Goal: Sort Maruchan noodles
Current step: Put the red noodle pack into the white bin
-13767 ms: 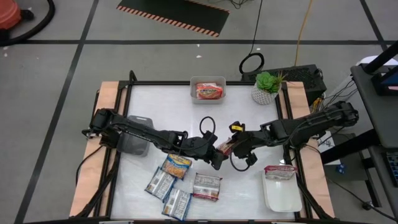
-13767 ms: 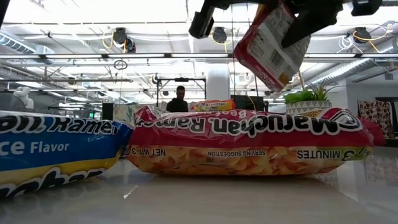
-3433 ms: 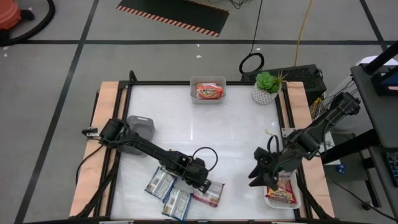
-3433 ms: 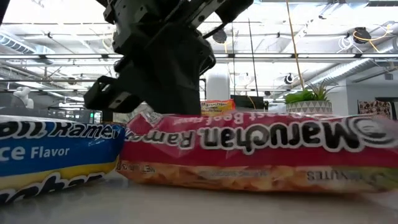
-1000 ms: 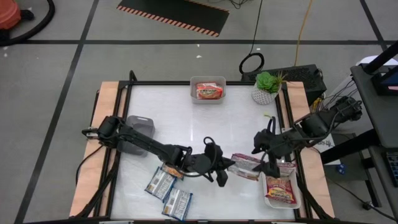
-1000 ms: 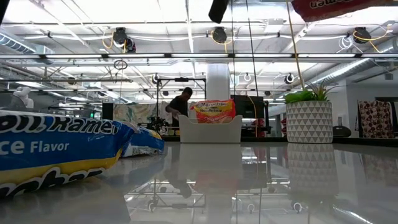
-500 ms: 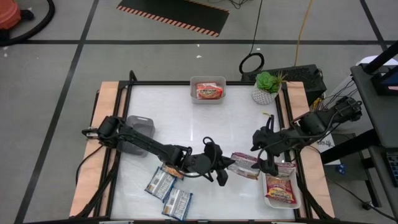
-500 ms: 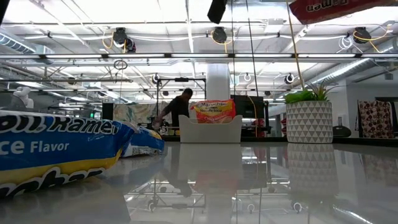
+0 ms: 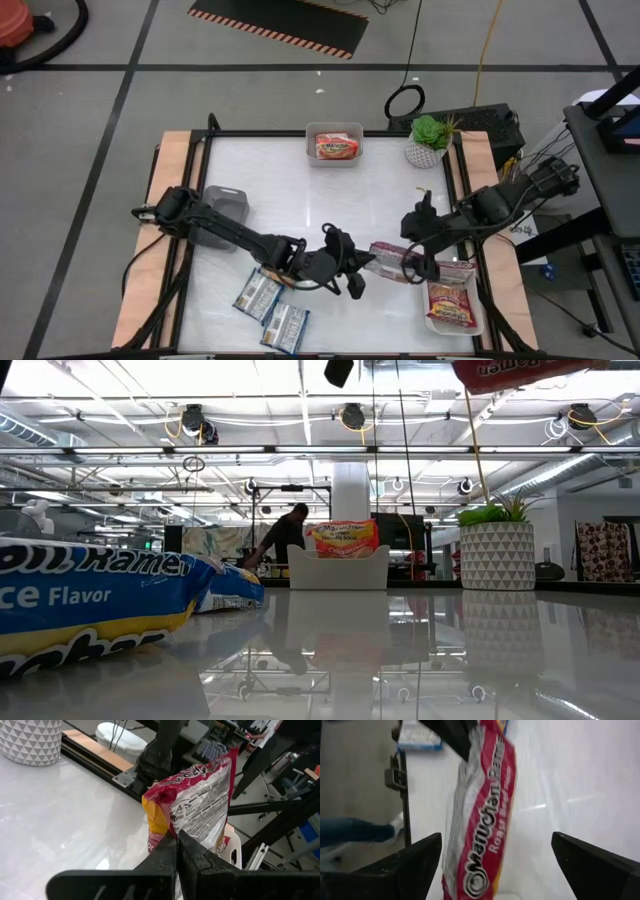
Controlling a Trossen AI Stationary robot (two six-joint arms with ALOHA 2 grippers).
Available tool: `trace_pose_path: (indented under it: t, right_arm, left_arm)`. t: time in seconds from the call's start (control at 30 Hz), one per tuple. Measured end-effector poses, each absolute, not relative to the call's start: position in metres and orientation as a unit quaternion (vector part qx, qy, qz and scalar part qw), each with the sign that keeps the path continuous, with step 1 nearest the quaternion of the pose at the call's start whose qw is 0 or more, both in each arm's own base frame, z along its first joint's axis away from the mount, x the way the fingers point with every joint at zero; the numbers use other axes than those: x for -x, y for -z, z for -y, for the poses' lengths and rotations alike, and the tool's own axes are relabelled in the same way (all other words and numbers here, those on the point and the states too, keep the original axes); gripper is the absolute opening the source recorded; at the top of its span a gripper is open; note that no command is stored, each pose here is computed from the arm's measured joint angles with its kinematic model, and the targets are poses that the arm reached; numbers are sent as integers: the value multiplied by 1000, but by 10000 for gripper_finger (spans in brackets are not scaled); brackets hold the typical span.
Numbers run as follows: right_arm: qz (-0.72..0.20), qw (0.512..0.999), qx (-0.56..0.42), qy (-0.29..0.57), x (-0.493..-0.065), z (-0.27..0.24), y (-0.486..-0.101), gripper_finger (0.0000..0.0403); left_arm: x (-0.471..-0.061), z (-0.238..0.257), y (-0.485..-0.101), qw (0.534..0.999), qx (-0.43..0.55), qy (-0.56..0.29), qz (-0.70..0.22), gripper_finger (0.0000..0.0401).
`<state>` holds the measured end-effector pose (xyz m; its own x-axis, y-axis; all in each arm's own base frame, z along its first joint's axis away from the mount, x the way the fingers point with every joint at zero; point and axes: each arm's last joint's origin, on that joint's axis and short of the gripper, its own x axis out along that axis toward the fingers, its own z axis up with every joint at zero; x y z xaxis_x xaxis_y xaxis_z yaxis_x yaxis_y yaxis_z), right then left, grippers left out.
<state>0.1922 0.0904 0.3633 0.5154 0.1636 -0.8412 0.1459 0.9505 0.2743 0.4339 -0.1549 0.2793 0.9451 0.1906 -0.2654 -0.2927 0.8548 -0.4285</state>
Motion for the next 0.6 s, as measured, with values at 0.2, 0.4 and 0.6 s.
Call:
trace_pose_path:
  t: [0.2, 0.4, 0.6]
  right_arm:
    - [-524, 833, -178, 13, -192, -91, -343, 371]
    - [-529, 828, -184, 29, -193, -92, -333, 356]
    - [-504, 842, -192, 25, -197, -93, -336, 339]
  left_arm:
    - [-431, 157, -284, 958, 239, -122, -105, 3]
    - [-431, 157, -283, 962, 217, -122, -112, 3]
    - [-431, 157, -282, 963, 210, -122, -114, 3]
